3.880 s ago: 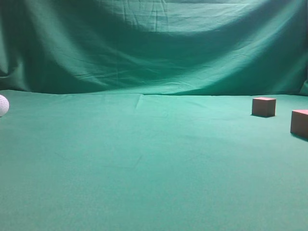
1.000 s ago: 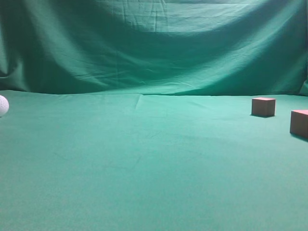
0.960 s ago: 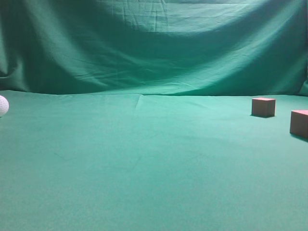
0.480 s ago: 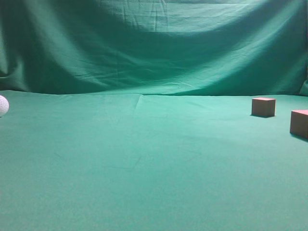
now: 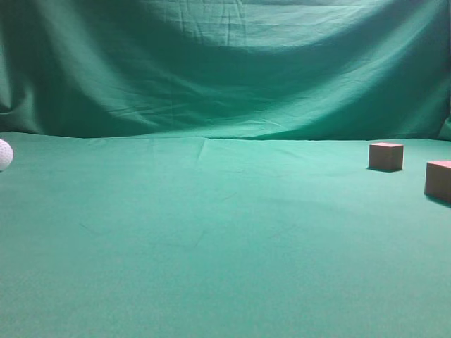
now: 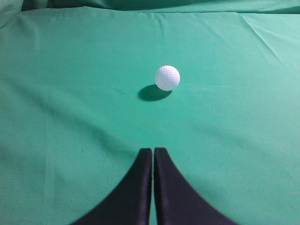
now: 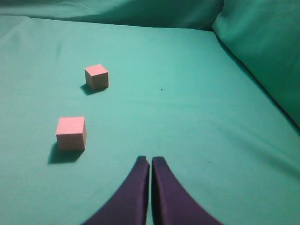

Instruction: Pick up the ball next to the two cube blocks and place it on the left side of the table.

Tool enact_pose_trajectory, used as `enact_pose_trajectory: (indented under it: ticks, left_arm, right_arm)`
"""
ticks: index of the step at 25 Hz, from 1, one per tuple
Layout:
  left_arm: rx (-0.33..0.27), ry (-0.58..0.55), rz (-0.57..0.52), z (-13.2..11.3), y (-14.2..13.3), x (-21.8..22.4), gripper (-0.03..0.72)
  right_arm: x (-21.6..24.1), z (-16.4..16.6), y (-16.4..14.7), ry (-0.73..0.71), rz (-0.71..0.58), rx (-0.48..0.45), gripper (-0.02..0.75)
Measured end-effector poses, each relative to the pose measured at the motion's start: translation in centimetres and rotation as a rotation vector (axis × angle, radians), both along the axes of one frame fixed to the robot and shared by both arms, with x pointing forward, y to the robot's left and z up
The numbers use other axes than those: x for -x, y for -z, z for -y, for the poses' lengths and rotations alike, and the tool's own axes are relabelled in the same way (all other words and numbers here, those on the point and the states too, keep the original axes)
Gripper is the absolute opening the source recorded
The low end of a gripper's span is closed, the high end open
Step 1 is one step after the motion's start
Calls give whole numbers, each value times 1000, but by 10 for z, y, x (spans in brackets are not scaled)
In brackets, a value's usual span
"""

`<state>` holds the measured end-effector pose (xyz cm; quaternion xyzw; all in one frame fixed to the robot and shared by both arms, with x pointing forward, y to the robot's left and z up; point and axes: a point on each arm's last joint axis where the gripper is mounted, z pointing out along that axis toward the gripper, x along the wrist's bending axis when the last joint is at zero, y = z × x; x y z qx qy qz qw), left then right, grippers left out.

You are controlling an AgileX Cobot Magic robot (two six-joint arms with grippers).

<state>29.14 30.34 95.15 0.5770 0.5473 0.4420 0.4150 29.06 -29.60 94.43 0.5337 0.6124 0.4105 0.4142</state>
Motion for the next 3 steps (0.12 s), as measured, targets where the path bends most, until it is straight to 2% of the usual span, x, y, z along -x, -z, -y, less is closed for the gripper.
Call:
enact_pose_trajectory:
  ticks: [3]
  left_arm:
    - [0,0,0,0,0,0,0]
  right_arm:
    - [0,0,0,0,0,1,0]
